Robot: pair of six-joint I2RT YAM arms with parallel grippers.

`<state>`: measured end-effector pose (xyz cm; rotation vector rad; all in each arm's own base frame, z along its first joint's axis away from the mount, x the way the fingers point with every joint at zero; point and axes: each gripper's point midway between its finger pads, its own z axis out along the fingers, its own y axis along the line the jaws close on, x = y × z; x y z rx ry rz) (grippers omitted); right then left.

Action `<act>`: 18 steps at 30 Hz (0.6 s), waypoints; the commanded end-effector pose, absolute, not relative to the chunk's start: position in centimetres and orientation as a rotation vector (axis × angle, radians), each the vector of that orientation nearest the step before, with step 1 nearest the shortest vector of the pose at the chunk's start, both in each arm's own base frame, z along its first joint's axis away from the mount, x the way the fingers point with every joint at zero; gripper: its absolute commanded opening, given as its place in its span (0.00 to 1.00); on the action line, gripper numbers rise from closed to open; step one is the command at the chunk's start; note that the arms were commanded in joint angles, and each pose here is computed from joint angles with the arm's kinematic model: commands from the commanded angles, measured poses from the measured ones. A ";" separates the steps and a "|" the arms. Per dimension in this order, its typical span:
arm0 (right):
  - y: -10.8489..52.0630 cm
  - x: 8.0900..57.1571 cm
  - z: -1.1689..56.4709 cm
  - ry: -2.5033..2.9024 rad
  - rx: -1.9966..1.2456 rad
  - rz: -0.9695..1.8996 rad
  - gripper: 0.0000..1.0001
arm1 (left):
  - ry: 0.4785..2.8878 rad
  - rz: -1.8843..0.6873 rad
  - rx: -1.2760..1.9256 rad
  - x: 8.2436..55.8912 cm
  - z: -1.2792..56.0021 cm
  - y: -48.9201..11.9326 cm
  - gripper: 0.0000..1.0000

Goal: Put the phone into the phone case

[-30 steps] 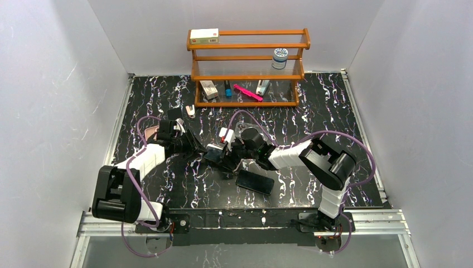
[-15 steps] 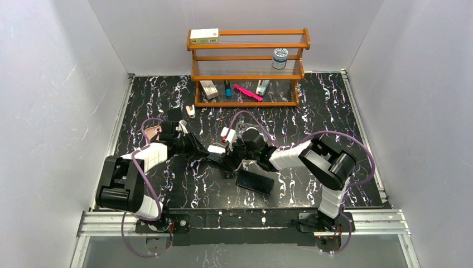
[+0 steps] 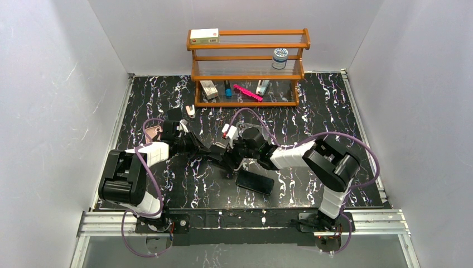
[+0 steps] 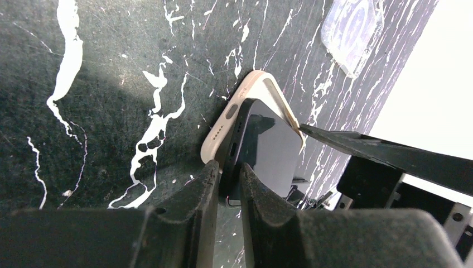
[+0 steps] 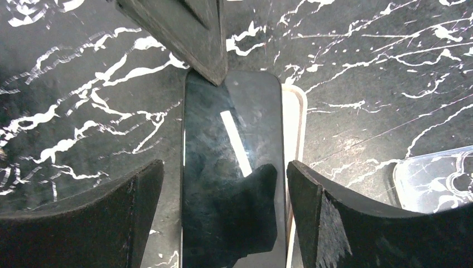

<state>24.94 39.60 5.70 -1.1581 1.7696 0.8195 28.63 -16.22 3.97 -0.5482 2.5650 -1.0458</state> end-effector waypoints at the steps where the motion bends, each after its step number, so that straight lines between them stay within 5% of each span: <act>1: 40.2 25.7 10.0 1.748 -1.067 0.882 0.90 | 2.566 -1.062 -0.539 28.9 3.8 -16.3 0.14; 6: 39.0 26.5 10.5 1.876 -0.965 0.942 0.89 | 2.559 -1.076 -0.488 29.2 4.0 -16.6 0.12; 18: 34.5 28.2 7.3 2.151 -0.818 1.044 0.66 | 2.553 -1.008 -0.409 30.2 3.7 -16.9 0.13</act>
